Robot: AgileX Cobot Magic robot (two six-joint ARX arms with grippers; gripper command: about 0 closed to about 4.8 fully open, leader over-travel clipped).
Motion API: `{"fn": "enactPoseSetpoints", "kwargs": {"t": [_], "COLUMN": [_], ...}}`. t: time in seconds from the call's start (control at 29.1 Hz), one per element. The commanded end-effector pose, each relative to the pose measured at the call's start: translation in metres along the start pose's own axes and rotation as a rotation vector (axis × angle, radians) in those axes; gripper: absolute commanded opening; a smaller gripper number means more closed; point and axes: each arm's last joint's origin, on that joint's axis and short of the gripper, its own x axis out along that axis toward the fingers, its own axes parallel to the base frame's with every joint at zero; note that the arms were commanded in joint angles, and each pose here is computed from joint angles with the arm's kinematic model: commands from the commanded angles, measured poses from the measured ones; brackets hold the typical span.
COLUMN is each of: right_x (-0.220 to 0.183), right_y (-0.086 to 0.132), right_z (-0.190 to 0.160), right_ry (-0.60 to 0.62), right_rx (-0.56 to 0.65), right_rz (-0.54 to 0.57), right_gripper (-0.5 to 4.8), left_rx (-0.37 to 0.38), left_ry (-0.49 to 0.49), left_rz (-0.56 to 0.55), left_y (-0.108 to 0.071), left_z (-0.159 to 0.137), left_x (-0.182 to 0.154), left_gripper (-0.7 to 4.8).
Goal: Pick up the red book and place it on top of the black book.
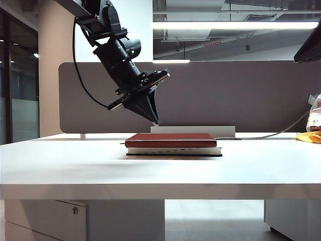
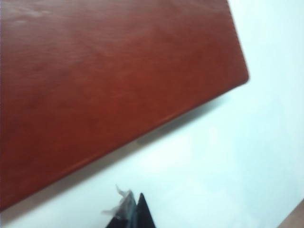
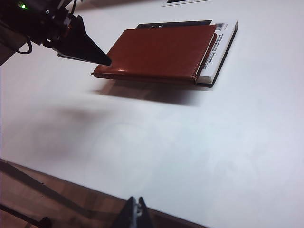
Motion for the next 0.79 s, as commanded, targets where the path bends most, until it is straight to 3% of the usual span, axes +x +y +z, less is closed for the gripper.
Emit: {"fn": "enactPoseSetpoints", "kwargs": {"t": [0.03,0.34,0.79], "right_x": [-0.001,-0.001,-0.001], "right_y": [0.001,0.001,0.001], "right_z": [0.003,0.003,0.003], "right_ry": [-0.016,-0.016,-0.017], "right_rx": [-0.003,-0.003,-0.004], "right_rz": [0.007,0.007,0.007], "right_gripper": [-0.02,-0.02,-0.02], "left_rx": [0.020,0.030,0.021], "left_ry": [-0.002,0.031,0.057], "left_rz": [-0.007,-0.018,0.000], "left_y": [-0.010,-0.022,-0.019], "left_z": [0.000,-0.004,-0.008], "left_x": [0.000,0.013,0.035], "left_gripper": [-0.06,-0.06,-0.06]}}
